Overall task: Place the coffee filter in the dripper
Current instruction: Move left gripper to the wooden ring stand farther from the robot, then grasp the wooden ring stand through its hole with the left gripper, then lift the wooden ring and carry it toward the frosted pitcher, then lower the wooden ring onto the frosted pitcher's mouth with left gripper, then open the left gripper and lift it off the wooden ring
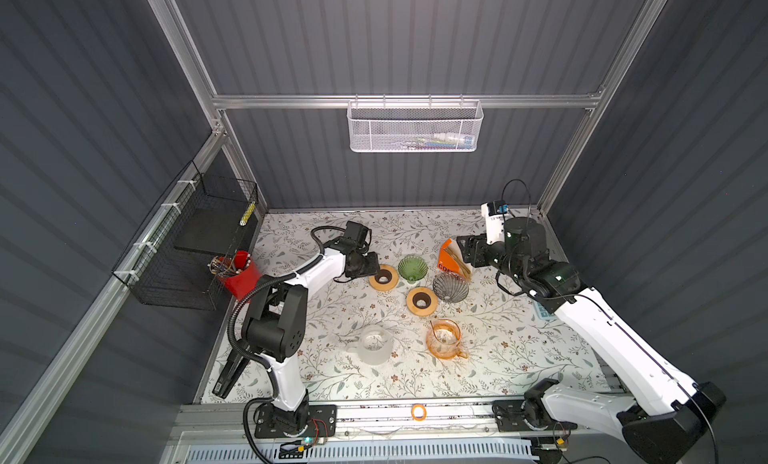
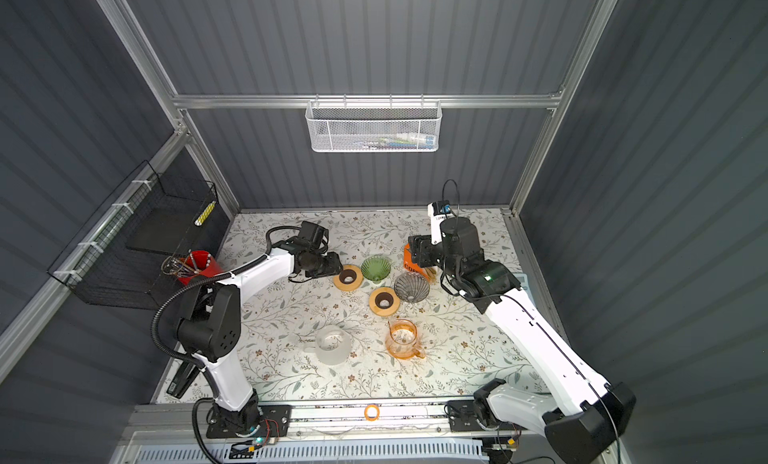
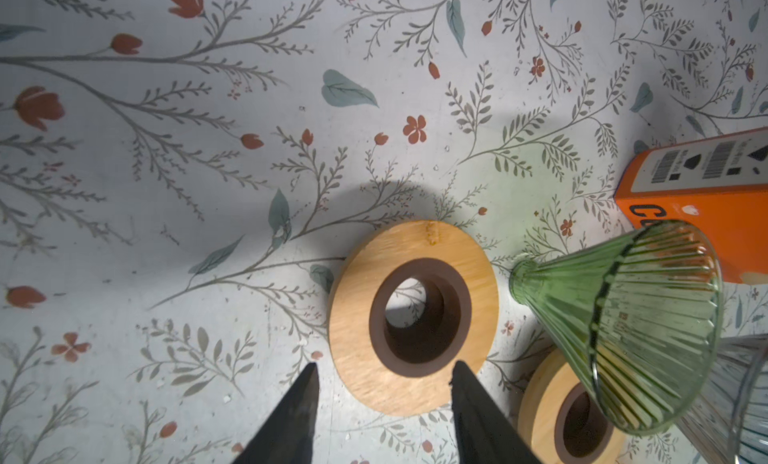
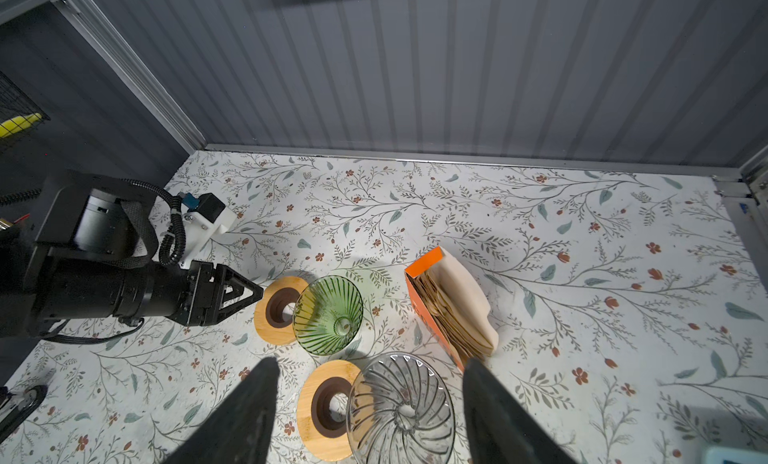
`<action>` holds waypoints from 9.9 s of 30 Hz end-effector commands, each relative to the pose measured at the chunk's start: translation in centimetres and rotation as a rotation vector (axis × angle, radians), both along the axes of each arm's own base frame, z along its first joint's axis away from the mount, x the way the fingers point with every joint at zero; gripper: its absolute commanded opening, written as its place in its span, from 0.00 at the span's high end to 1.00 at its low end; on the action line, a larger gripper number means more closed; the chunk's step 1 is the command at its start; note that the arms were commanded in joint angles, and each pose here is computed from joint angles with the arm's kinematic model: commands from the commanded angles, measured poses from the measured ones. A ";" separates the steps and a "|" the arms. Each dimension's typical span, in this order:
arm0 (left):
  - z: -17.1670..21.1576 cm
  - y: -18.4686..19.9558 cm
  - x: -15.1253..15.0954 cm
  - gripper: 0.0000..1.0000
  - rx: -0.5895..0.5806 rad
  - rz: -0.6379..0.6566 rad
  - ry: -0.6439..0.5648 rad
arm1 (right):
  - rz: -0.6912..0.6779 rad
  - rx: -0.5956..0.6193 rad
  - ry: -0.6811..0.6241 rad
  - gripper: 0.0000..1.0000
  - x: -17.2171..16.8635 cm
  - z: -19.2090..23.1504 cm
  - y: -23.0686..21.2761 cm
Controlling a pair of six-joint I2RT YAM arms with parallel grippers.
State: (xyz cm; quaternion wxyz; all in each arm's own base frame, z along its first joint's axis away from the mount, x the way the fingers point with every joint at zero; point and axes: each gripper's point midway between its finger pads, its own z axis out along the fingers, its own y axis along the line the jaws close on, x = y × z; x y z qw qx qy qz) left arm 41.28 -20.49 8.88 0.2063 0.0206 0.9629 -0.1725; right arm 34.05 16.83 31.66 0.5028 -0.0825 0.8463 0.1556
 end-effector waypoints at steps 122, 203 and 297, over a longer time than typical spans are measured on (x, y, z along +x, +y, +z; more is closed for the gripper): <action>12.3 5.1 -13.3 0.78 0.123 -0.001 -0.051 | 0.094 0.199 0.001 0.29 -4.5 2.0 -0.6; 1.6 3.0 -23.7 0.71 0.240 -0.084 0.242 | 0.138 0.227 0.066 0.31 -4.2 0.4 1.7; 13.6 -5.1 -11.4 0.46 -0.140 -0.140 -0.207 | -0.148 -0.121 0.477 0.29 -6.4 -13.8 -4.9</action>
